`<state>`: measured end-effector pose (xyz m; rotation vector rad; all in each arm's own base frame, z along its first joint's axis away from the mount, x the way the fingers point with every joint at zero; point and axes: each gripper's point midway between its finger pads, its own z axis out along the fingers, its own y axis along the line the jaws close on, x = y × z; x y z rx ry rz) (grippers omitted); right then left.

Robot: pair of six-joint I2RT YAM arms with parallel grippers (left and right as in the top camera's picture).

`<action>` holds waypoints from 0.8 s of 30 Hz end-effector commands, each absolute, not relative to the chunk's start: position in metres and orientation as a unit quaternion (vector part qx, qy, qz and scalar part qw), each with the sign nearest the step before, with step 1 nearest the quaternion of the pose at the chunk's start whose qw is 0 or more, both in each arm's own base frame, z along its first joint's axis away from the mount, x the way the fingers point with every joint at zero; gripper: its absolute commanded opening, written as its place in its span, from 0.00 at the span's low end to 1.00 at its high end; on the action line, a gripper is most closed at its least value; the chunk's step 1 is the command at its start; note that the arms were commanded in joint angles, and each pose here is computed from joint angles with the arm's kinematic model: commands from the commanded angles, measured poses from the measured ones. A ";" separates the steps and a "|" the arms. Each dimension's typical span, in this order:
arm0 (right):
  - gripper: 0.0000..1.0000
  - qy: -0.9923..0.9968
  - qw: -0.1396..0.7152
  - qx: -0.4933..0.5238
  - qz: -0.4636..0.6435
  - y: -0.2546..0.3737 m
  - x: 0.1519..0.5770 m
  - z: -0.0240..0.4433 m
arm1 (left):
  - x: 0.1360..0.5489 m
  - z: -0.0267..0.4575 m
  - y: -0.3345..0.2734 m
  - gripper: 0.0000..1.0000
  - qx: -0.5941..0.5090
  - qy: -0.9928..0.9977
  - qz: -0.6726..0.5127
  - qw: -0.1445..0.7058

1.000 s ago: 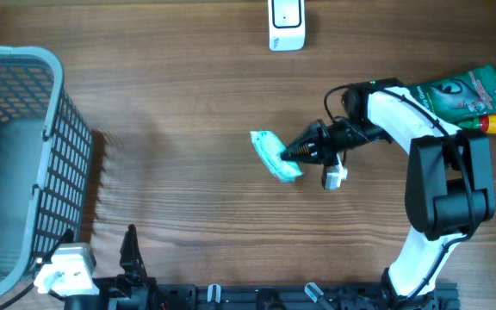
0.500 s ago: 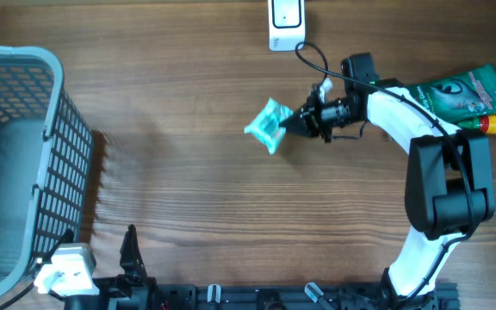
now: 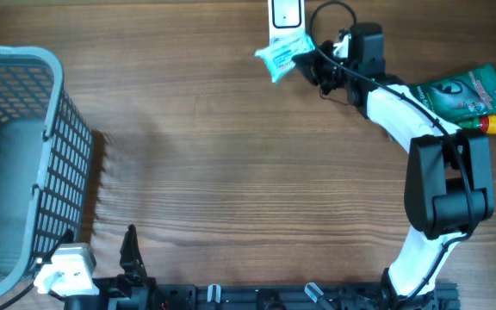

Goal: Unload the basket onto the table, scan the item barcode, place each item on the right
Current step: 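Carry the wipes pack to the right edge and release it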

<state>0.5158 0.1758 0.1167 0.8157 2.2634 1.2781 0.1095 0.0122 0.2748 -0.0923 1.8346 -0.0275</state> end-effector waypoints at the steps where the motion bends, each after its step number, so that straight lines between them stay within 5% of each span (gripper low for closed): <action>1: 0.05 0.783 0.245 0.322 0.472 0.181 0.550 0.129 | 0.109 0.276 0.012 1.00 -0.042 0.792 -0.013 0.609; 7: 0.05 0.781 0.235 0.320 0.482 0.206 0.608 0.114 | 0.109 0.276 0.012 1.00 -0.042 0.792 -0.013 0.609; 13: 0.05 0.785 0.216 0.334 0.475 0.207 0.606 0.104 | 0.109 0.276 0.012 1.00 -0.042 0.792 -0.013 0.609; 16: 0.05 0.818 0.195 0.309 0.444 0.202 0.588 0.099 | 0.109 0.276 0.012 1.00 -0.042 0.792 -0.013 0.609; 19: 0.05 0.843 0.211 0.287 0.402 0.168 0.565 0.146 | 0.109 0.276 0.012 1.00 -0.042 0.792 -0.013 0.609; 24: 0.05 0.858 0.199 0.411 0.234 0.043 0.468 0.210 | 0.109 0.276 0.012 1.00 -0.042 0.792 -0.013 0.609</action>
